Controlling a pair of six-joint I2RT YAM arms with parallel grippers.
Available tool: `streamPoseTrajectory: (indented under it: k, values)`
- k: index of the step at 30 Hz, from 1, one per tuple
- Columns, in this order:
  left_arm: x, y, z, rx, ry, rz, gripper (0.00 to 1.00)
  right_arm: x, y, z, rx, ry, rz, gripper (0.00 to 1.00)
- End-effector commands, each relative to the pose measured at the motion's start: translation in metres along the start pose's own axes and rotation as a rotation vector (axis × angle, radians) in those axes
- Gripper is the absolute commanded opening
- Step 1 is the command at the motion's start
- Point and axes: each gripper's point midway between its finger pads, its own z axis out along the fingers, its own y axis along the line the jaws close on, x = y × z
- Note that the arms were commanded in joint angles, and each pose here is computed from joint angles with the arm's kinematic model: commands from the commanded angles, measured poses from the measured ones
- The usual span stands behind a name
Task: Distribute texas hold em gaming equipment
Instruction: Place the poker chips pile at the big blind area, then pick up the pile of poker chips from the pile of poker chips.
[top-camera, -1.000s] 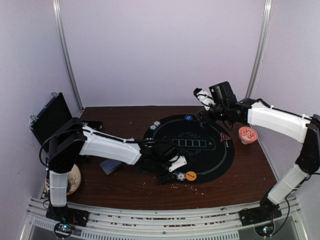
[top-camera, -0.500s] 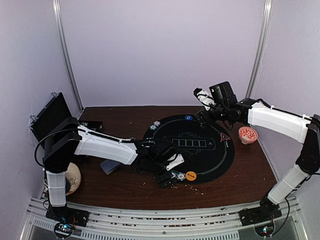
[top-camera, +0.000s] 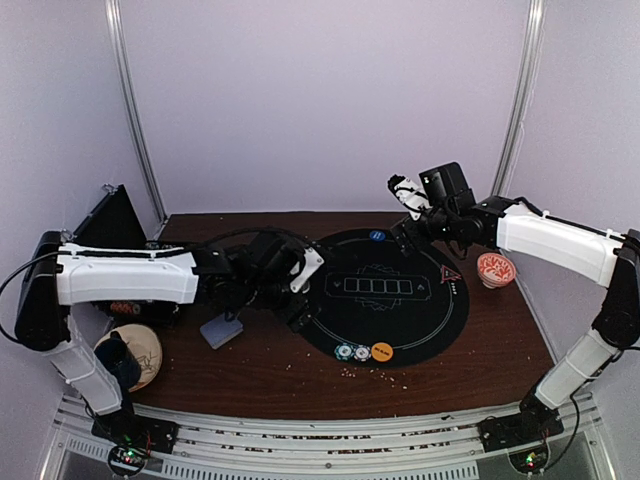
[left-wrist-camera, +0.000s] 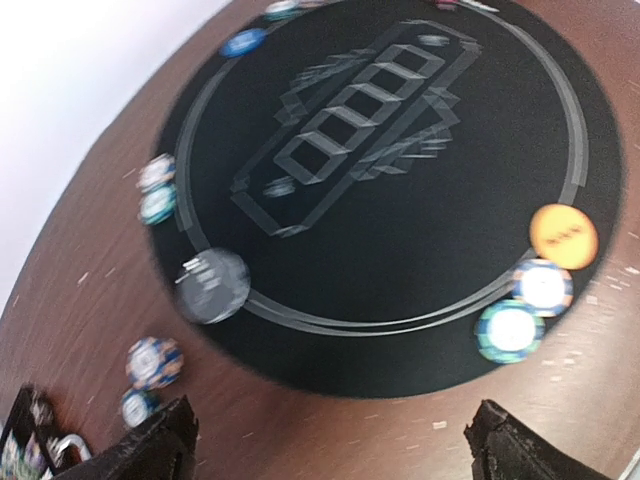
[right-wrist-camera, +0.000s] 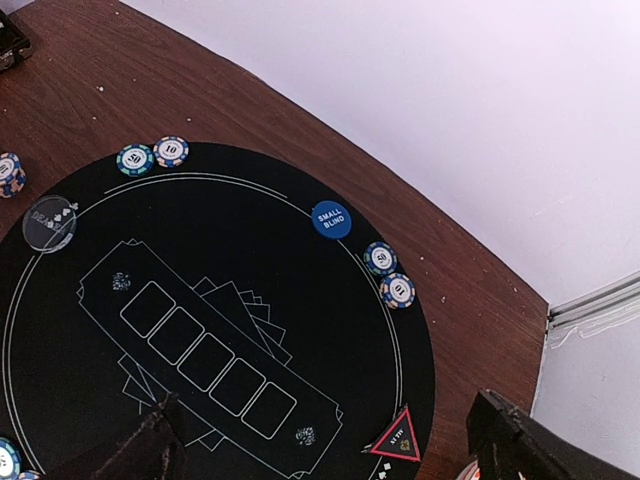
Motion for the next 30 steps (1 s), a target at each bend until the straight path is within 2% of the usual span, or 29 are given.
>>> streamPoseTrajectory:
  k: [1,6,15,20,24,30]
  values:
    - [0.022,0.076,-0.014,-0.169,0.027,-0.185,0.98,-0.008,-0.007,-0.010,0.015,-0.035,0.012,1.00]
    - [0.054,0.135,-0.026,-0.291,0.051,-0.341,0.98,-0.009,-0.008,-0.010,0.016,-0.036,0.013,1.00]
    - [0.113,0.182,-0.009,-0.468,0.194,-0.520,0.98,-0.009,-0.005,-0.010,0.000,-0.039,0.014,1.00]
    - [0.113,0.177,0.003,-0.428,0.149,-0.558,0.98,-0.010,-0.003,-0.012,-0.009,-0.042,0.016,1.00]
    - [0.120,0.180,0.014,-0.438,0.172,-0.580,0.98,-0.010,-0.004,-0.012,-0.005,-0.042,0.016,1.00]
    - [0.124,0.191,0.006,-0.451,0.120,-0.679,0.98,-0.009,-0.003,-0.011,-0.005,-0.039,0.013,1.00]
